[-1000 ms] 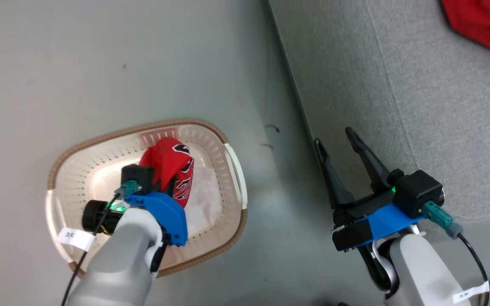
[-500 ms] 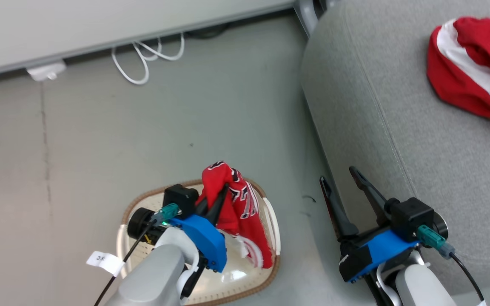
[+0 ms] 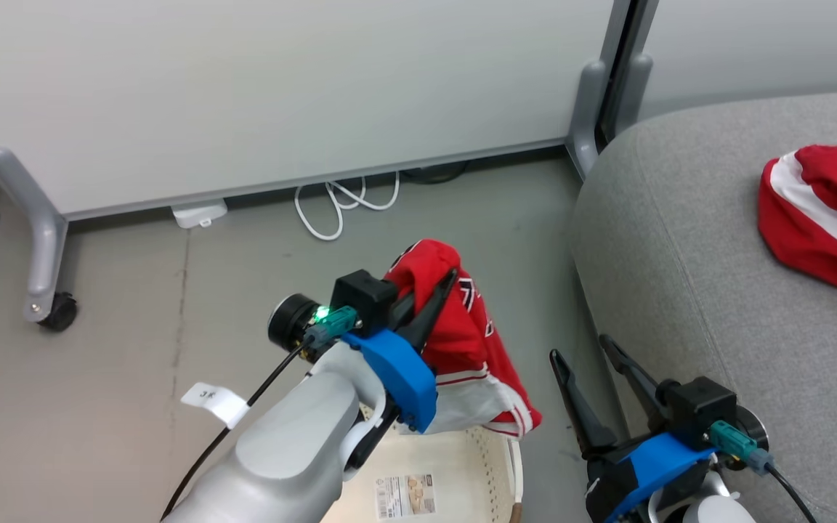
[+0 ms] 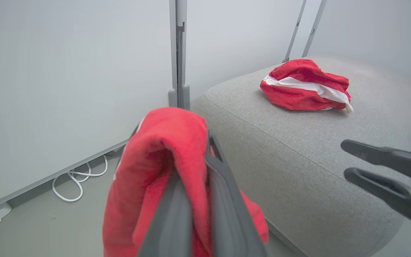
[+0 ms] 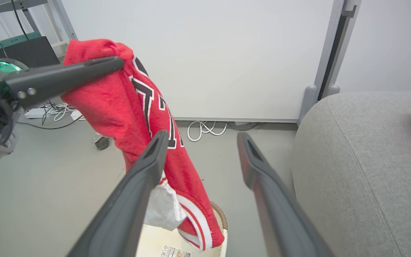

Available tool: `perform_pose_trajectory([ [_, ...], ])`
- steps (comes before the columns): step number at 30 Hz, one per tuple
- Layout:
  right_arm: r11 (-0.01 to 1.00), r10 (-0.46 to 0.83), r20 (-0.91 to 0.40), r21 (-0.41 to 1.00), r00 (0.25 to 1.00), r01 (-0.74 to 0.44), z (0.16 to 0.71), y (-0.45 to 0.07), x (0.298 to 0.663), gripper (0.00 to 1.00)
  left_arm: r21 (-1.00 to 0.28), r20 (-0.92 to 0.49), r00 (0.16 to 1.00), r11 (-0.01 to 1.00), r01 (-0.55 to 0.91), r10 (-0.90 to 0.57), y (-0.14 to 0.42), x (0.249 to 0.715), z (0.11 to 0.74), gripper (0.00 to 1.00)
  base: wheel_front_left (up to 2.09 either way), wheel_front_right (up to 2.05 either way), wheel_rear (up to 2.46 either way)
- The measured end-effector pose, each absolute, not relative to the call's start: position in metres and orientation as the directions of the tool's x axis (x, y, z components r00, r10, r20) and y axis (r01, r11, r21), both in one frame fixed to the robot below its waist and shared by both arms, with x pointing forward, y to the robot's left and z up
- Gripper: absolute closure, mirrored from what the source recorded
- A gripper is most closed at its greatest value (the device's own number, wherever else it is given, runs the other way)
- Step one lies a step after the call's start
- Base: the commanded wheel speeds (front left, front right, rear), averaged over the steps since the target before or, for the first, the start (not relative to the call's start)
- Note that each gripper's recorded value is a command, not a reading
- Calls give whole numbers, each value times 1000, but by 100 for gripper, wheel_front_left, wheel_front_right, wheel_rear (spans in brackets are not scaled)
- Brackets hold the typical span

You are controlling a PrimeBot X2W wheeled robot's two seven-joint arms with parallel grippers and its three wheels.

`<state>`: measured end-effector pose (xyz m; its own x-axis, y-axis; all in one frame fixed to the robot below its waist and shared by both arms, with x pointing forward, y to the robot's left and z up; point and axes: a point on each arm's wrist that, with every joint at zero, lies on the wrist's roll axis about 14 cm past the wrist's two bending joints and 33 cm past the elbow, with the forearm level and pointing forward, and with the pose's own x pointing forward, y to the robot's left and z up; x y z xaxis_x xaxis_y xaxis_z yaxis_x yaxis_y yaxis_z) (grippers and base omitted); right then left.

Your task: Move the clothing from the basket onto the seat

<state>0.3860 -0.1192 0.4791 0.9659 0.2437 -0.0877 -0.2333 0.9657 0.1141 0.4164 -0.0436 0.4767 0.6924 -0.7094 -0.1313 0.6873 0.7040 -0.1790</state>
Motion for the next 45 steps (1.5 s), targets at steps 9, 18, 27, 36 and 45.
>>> perform_pose_trajectory([
  [9,959,270,-68,110,960,-262,489,-110,377,0,-76,-31,668,668,740,-744,-56,421,533,100,0,0,0],
  [18,955,284,-60,111,957,-276,495,-105,370,0,-64,15,639,637,768,-769,-68,415,562,100,0,0,0],
  [27,954,287,-58,111,956,-279,497,-104,369,0,-79,5,620,618,782,-784,-75,409,561,100,0,0,0],
  [36,944,322,-44,89,946,-318,504,-93,377,0,-85,2,613,611,787,-790,-78,408,561,100,0,0,0],
  [45,928,371,-81,68,925,-367,502,-77,399,0,-86,2,604,602,794,-797,-81,406,560,100,0,0,0],
])
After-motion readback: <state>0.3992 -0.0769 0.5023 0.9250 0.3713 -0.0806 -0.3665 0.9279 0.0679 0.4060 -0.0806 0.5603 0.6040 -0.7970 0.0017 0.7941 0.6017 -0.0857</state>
